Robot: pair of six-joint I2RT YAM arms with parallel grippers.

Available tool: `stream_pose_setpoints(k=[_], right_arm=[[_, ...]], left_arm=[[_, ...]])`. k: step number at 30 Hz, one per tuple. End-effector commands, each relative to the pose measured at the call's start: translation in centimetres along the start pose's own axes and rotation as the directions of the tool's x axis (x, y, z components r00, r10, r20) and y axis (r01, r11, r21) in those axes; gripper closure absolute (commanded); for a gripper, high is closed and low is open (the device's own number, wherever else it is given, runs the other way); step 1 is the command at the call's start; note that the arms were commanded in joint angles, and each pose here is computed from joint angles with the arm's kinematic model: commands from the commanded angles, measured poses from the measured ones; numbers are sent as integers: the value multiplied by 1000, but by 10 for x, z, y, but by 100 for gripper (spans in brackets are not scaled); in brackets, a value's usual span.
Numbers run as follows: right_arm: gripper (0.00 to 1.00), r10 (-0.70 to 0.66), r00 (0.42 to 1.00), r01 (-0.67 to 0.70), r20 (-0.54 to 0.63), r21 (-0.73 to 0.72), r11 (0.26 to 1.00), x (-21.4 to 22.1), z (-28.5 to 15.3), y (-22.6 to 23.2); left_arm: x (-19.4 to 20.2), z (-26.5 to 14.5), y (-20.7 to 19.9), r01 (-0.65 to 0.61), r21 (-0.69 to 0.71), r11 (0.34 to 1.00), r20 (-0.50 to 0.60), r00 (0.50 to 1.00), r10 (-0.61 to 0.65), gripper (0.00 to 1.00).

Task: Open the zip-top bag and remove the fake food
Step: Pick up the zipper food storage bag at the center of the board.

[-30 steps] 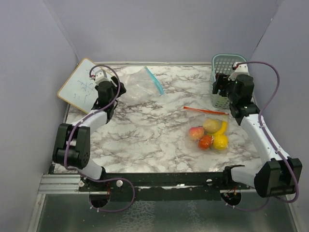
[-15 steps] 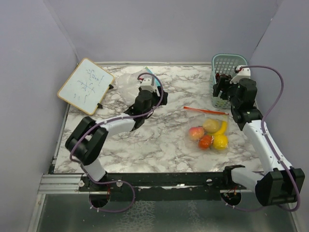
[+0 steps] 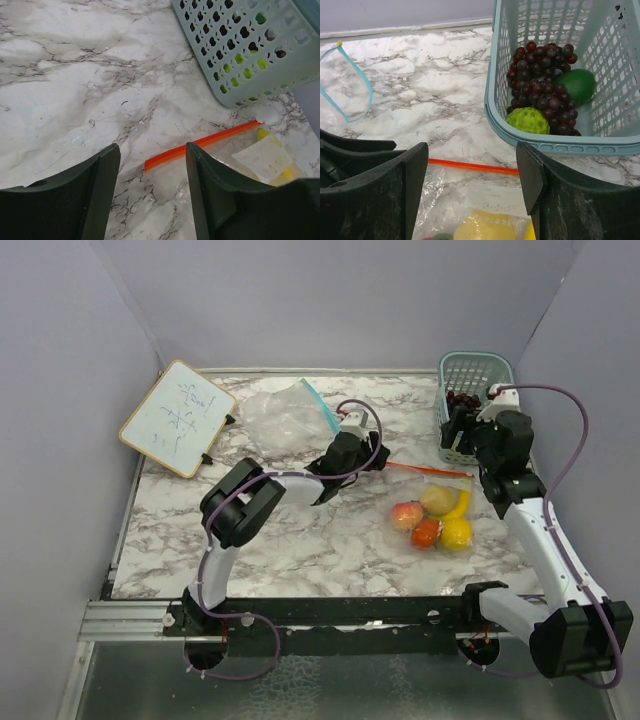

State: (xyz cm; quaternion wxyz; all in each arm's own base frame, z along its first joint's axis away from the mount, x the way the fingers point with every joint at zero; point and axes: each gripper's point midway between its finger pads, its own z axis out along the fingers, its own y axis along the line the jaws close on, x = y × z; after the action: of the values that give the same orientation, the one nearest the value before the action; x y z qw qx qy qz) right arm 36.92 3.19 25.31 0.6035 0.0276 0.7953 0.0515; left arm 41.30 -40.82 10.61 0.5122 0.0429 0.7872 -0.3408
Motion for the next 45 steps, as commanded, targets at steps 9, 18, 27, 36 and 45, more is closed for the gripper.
stream_pose_setpoints(k=[9, 18, 27, 36, 45], right_arm=[[29, -1, 1000, 1, 18, -25, 1000, -3, -13, 2], [29, 2, 1000, -1, 14, -40, 999, 0, -10, 5], [29, 0, 1000, 1, 14, -46, 999, -1, -10, 6], [29, 1, 1000, 1, 21, -72, 997, -3, -12, 11], [29, -33, 990, 73, 136, -305, 950, -23, -30, 51]], left_arm=[[40, 24, -20, 61, 101, 993, -87, 995, -52, 48], [53, 27, -17, 84, 98, 992, -110, 991, -73, 61], [53, 34, -20, 62, 111, 992, -119, 992, -49, 100], [-6, 6, -34, 18, 190, 982, -29, 1000, -12, 100], [-101, -62, -72, -80, 349, 934, 104, 993, 47, 100]])
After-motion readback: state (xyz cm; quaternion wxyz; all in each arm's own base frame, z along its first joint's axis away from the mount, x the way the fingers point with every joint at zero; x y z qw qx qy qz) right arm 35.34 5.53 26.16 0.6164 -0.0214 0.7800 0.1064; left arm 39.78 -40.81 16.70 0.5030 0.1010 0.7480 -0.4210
